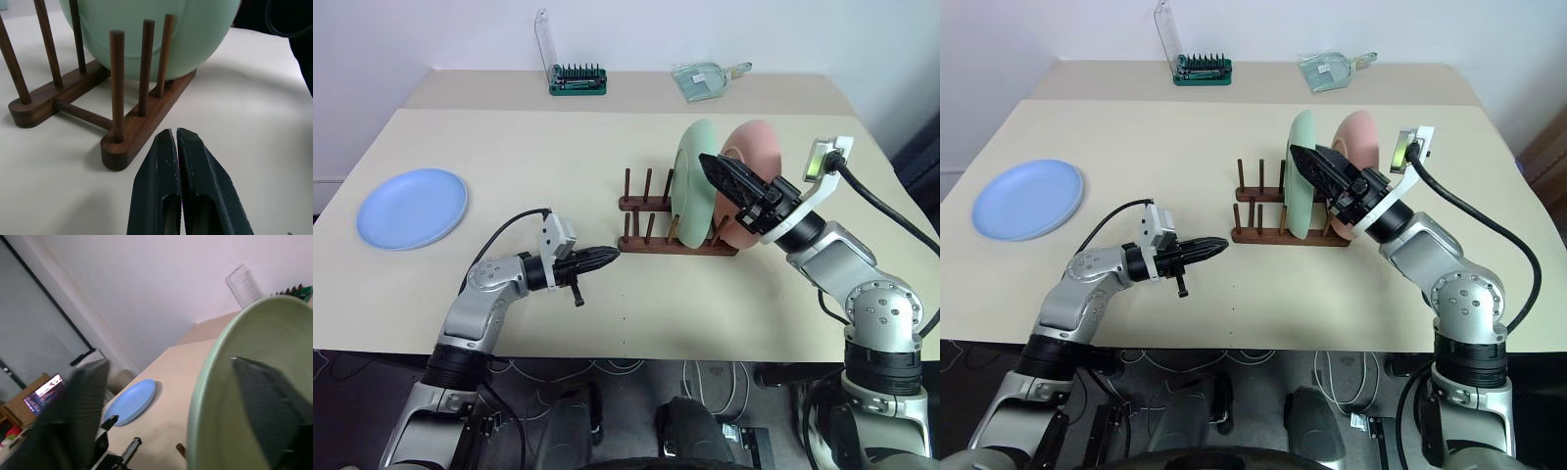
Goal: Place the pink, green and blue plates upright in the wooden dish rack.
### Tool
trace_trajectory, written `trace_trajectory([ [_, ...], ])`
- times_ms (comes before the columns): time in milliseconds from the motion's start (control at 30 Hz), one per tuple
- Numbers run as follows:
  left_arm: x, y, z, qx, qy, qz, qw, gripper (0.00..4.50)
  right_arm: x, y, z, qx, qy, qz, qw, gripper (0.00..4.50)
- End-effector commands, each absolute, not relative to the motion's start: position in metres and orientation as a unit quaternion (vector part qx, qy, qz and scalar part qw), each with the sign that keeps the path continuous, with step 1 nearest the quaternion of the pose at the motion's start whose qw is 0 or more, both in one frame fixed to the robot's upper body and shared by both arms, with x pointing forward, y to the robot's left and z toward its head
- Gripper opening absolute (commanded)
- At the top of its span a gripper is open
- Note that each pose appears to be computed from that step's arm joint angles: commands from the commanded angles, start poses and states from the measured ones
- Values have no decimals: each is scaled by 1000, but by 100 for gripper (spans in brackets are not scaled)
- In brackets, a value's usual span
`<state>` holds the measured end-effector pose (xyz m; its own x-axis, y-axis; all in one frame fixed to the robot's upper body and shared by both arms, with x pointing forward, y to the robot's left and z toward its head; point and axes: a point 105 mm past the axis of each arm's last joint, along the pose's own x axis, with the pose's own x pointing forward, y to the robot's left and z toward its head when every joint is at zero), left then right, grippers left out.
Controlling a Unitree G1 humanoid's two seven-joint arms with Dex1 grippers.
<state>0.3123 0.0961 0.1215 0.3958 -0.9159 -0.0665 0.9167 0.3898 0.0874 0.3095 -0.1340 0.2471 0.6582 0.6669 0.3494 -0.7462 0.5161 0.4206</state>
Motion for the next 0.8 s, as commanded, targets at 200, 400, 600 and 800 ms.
trace_trajectory([
  [200, 312, 95, 133, 59, -16, -552, 832, 7, 300, -129, 295, 204, -162, 421, 869, 389],
  [400, 319, 103, 135, 53, -23, -532, 845, 7, 283, -110, 317, 143, -190, 463, 854, 389],
  [600, 349, 143, 165, -8, -61, -416, 907, 135, 283, -94, 312, -22, -183, 462, 867, 394],
  [800, 379, 250, 211, -53, -101, -131, 985, 429, 293, -77, 299, -183, -188, 445, 856, 394],
])
